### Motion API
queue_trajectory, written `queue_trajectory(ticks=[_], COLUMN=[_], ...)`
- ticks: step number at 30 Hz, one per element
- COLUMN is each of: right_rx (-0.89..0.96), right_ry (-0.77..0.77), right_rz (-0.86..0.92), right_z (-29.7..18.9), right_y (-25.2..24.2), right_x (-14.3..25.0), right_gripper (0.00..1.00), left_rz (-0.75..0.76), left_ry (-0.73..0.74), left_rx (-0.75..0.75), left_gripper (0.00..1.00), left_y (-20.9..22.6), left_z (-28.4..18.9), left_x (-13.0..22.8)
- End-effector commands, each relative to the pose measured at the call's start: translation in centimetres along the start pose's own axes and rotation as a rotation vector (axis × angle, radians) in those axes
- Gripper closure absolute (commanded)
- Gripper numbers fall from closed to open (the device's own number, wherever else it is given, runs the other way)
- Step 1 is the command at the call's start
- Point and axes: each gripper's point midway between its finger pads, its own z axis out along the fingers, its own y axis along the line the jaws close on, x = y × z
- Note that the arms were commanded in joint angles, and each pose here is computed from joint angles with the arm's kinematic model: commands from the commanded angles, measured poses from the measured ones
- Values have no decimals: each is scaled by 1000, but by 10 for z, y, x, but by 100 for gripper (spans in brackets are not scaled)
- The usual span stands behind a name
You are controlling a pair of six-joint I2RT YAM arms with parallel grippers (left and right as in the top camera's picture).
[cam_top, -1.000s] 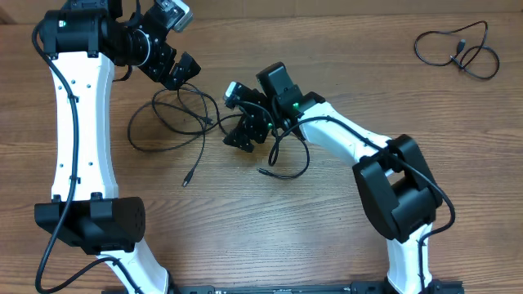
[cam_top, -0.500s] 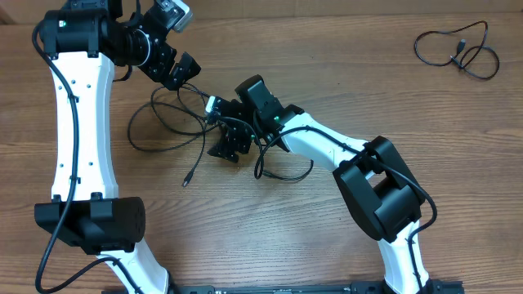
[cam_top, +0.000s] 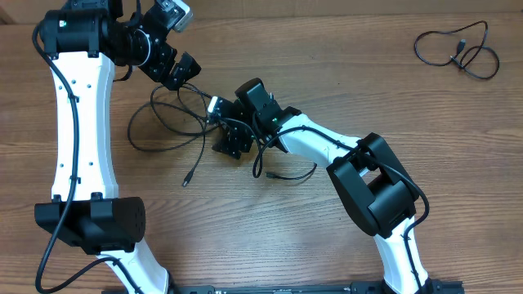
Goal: Untangle cables
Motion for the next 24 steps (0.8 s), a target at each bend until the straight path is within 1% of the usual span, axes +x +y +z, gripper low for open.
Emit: queue_trajectory(ticks=[1,2,4,5,7,8,15,17,19,24], right_rx=[34,34,35,35,37,37,25,29,37,69], right_ry=[20,20,20,20,21,22,45,41,31,-15], right_rz=[4,4,4,5,7,8,24,86,143,230], right_z=[3,3,3,3,2,2,1,-3,-14,-60], right_y=[-8,-8,-8,-8,-10,-10,-7,-7,-9,-16], right_x=[8,8,8,8,9,9,14,11,3,-25], right_gripper=[25,38,70,80,92,96,96,96,96,96], left_rz=[3,3,3,3,3,3,3,3,3,3], left_ry=[-11,-11,-11,-11,-11,-11,-11,-11,-11,-11], left_rx=[-2,-2,-2,-2,-2,-2,-2,-2,-2,-2], left_gripper=[0,0,0,0,0,0,0,0,0,0], left_y=[-2,-2,-2,-2,-2,-2,-2,-2,-2,-2], left_z=[-2,-2,-2,-2,-2,-2,-2,-2,-2,-2], left_x=[-5,-5,-5,-5,-5,-5,-5,-5,-5,-5])
